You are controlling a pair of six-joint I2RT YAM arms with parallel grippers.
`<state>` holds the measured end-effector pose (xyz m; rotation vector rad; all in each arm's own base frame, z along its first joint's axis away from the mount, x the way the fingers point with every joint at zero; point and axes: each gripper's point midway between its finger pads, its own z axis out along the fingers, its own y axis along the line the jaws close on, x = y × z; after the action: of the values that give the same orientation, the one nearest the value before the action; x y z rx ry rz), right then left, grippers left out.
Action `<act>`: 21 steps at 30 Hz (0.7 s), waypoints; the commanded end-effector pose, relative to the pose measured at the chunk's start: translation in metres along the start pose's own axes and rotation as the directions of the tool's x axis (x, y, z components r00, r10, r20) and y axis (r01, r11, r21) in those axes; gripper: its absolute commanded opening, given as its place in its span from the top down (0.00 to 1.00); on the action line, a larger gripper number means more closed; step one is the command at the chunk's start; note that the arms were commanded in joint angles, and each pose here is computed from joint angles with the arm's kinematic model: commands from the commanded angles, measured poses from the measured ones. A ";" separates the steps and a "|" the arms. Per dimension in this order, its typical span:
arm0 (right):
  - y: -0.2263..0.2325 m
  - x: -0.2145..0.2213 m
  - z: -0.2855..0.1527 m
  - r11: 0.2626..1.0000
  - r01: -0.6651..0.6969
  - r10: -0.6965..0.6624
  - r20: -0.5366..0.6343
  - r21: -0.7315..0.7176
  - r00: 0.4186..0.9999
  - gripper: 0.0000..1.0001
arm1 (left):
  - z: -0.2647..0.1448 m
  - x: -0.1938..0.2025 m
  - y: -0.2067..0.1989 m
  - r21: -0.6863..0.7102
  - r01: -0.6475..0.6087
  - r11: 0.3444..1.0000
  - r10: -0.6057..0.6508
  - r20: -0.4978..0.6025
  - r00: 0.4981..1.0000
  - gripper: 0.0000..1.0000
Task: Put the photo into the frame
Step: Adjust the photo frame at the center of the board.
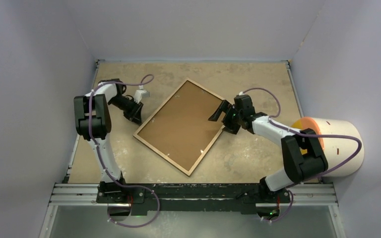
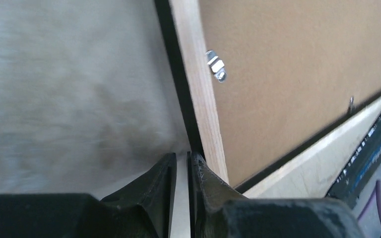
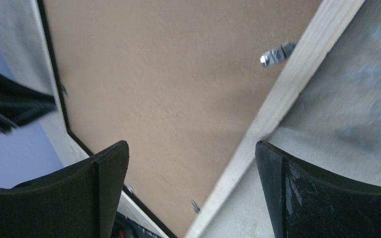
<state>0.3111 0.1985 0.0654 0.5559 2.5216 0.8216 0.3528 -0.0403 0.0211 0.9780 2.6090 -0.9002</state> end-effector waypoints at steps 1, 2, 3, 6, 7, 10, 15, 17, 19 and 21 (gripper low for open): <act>0.018 -0.032 -0.002 0.998 -0.006 0.009 0.057 -0.056 0.998 0.01 | 0.023 0.031 -0.051 0.139 -0.097 0.986 0.108 -0.070 0.992 0.81; 0.015 -0.036 -0.002 0.999 -0.006 0.009 0.063 -0.046 0.998 0.02 | 0.027 0.040 -0.064 0.176 -0.102 0.979 0.118 -0.082 0.990 0.81; 0.014 -0.043 -0.003 0.999 -0.004 0.006 0.075 -0.035 0.997 0.02 | 0.030 0.045 -0.075 0.206 -0.112 0.972 0.132 -0.087 0.987 0.81; 0.008 -0.060 -0.010 1.000 0.011 -0.012 0.119 0.013 0.993 0.03 | 0.031 0.058 -0.104 0.289 -0.141 0.947 0.169 -0.071 0.983 0.81; 0.010 -0.067 -0.014 0.999 0.024 -0.027 0.144 0.025 0.989 0.03 | 0.030 0.060 -0.111 0.309 -0.146 0.940 0.173 -0.062 0.983 0.81; 0.021 -0.087 -0.026 0.996 0.079 -0.086 0.204 0.039 0.975 0.08 | 0.025 0.058 -0.124 0.334 -0.161 0.929 0.180 -0.025 0.983 0.80; 0.075 -0.074 -0.022 0.983 0.153 -0.130 0.199 -0.105 0.971 0.14 | 0.022 0.028 -0.111 0.311 -0.073 0.948 0.056 0.064 0.996 0.75; 0.102 -0.050 -0.007 0.964 0.197 -0.174 0.138 -0.177 0.975 0.15 | 0.020 0.015 -0.105 0.330 -0.024 0.944 -0.011 0.106 0.994 0.68; 0.128 -0.022 0.007 0.942 0.236 -0.224 0.074 -0.240 0.972 0.17 | 0.021 0.007 -0.107 0.374 -0.002 0.927 -0.051 0.132 0.990 0.60; 0.149 0.005 0.020 0.921 0.256 -0.262 0.017 -0.293 0.965 0.19 | 0.025 0.004 -0.111 0.415 0.009 0.910 -0.074 0.139 0.988 0.57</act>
<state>0.3685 0.2483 0.1314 0.3153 2.3615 0.8774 0.2621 -0.1011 0.0397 1.0480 2.4650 -1.3625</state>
